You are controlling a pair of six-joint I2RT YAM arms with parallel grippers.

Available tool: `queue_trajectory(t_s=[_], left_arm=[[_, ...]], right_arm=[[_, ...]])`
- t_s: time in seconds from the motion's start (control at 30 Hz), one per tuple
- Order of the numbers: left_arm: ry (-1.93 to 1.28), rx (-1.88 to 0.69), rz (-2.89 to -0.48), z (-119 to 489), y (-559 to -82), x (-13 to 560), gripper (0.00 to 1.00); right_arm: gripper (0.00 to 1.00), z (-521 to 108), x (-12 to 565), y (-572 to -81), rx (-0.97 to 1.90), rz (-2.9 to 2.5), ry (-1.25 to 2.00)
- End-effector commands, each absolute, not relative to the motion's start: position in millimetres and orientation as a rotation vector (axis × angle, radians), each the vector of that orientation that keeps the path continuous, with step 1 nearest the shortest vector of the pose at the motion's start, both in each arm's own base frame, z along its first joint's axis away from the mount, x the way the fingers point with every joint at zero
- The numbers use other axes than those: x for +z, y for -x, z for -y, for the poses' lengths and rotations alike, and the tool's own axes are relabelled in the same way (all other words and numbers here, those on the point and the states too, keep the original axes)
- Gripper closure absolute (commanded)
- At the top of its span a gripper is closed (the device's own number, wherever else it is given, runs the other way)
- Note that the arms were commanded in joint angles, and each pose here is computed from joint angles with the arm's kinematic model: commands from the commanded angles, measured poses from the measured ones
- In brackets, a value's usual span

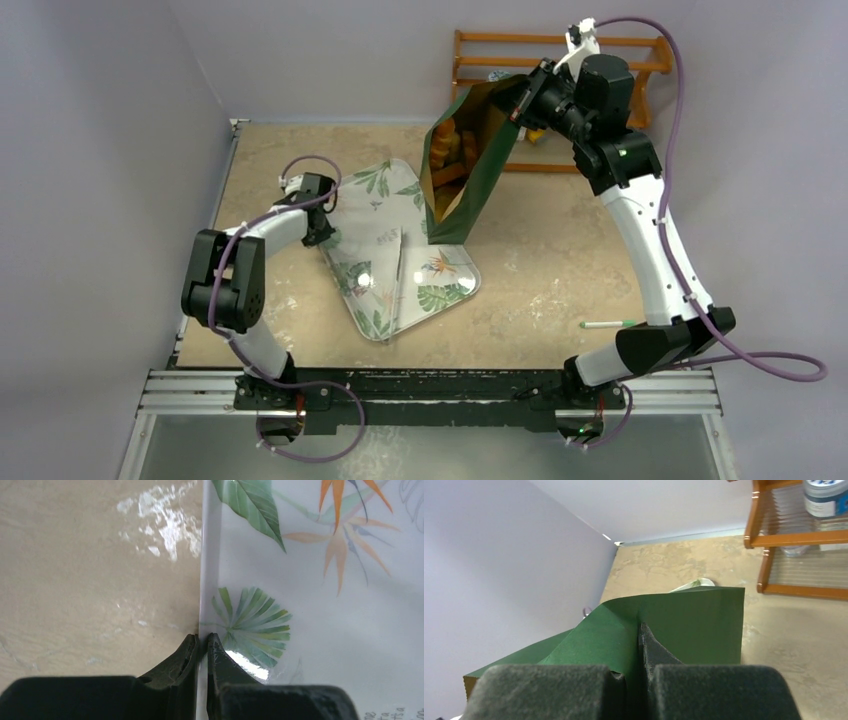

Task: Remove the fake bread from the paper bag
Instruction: Pick up the paper bag from the center of the board.

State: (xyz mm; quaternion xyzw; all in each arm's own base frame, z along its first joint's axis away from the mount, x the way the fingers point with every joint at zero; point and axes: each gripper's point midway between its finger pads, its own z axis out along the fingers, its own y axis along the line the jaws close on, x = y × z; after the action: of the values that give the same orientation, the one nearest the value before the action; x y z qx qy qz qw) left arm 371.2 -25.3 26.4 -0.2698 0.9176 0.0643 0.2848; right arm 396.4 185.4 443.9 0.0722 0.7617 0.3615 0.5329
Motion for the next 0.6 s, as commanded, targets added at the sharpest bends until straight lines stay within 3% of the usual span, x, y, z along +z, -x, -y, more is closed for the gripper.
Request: queue_trajectory(t_s=[0.0,0.57], left_arm=[[0.732,0.168,-2.460,44.9,-350.4,32.8,1.00],[0.809,-0.030,-2.446,105.2,-317.4,36.4,1.00]], right_arm=[[1.00,-202.9,524.7,-377.6,1.041,-1.546,-0.053],[1.00,-224.2,551.6,-402.9,1.171,-1.386,-0.009]])
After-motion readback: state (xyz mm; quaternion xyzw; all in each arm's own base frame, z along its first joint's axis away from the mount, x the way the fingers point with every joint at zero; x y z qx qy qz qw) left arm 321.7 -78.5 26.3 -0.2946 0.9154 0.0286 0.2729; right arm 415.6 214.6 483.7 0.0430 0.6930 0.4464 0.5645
